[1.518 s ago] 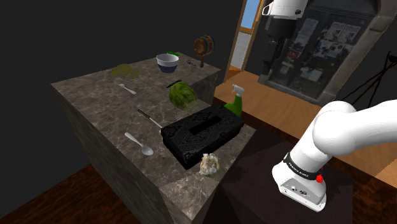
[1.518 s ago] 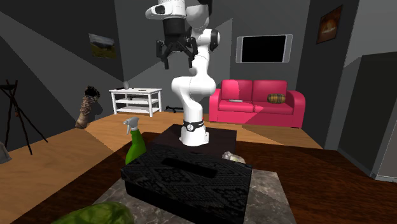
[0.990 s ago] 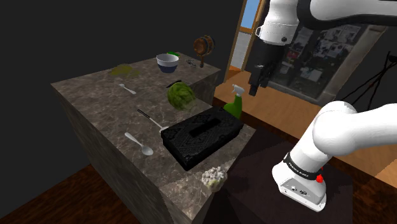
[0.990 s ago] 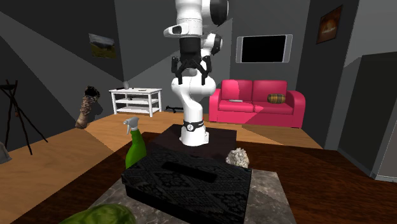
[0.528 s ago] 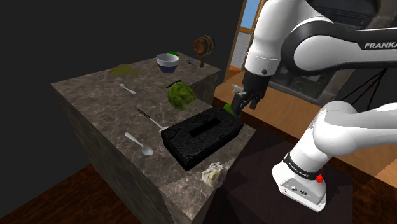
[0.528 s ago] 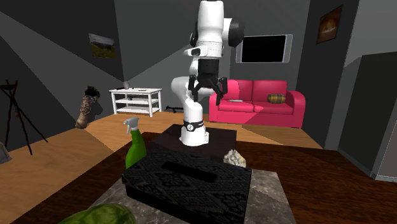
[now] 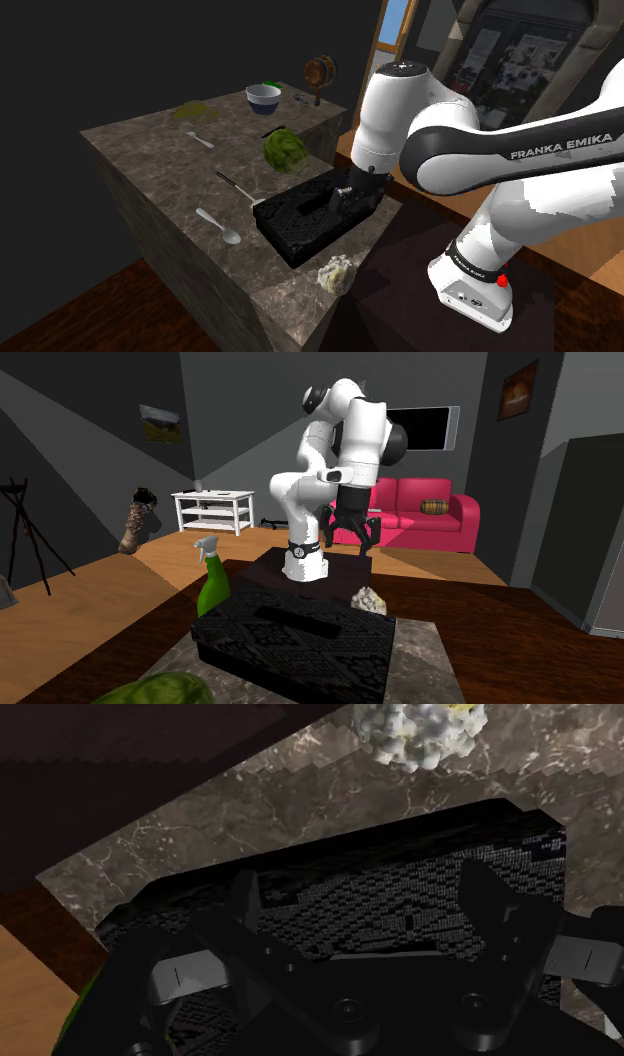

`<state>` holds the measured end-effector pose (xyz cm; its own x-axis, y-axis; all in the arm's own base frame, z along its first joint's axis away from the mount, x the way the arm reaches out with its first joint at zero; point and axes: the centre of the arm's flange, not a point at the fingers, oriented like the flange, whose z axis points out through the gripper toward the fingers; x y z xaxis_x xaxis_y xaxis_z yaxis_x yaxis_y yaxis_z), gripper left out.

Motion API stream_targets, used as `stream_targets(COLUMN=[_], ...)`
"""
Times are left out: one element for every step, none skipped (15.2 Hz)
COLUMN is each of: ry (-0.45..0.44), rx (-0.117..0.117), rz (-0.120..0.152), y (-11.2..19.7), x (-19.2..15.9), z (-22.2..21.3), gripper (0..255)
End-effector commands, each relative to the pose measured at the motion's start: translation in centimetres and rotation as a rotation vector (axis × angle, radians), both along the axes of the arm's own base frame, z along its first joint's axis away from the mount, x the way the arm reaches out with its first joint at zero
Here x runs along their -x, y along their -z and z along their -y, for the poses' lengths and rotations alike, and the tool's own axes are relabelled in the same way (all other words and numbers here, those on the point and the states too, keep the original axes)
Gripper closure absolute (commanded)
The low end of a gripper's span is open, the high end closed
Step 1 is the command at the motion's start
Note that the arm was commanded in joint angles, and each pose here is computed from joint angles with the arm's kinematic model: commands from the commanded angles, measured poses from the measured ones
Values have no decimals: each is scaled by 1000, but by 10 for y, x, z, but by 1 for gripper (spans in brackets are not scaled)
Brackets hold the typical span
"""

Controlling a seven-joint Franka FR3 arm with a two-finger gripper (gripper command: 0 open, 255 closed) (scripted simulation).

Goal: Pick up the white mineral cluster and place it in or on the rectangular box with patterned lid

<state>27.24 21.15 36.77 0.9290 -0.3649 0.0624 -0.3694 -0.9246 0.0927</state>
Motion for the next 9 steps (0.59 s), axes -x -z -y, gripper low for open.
stream_targets(ry=[48, 70, 93, 115, 138, 160, 168, 168, 168], rx=[12, 19, 27, 35, 42, 50, 53, 53, 53], rz=[17, 24, 31, 38, 45, 52, 54, 54, 54], y=[20, 31, 42, 53, 65, 76, 80, 85, 90], x=[-6, -9, -12, -15, -19, -23, -25, -25, -25], z=[-18, -25, -33, -40, -47, -54, -57, -56, -55], gripper=[0, 0, 0, 0, 0, 0, 0, 0, 0])
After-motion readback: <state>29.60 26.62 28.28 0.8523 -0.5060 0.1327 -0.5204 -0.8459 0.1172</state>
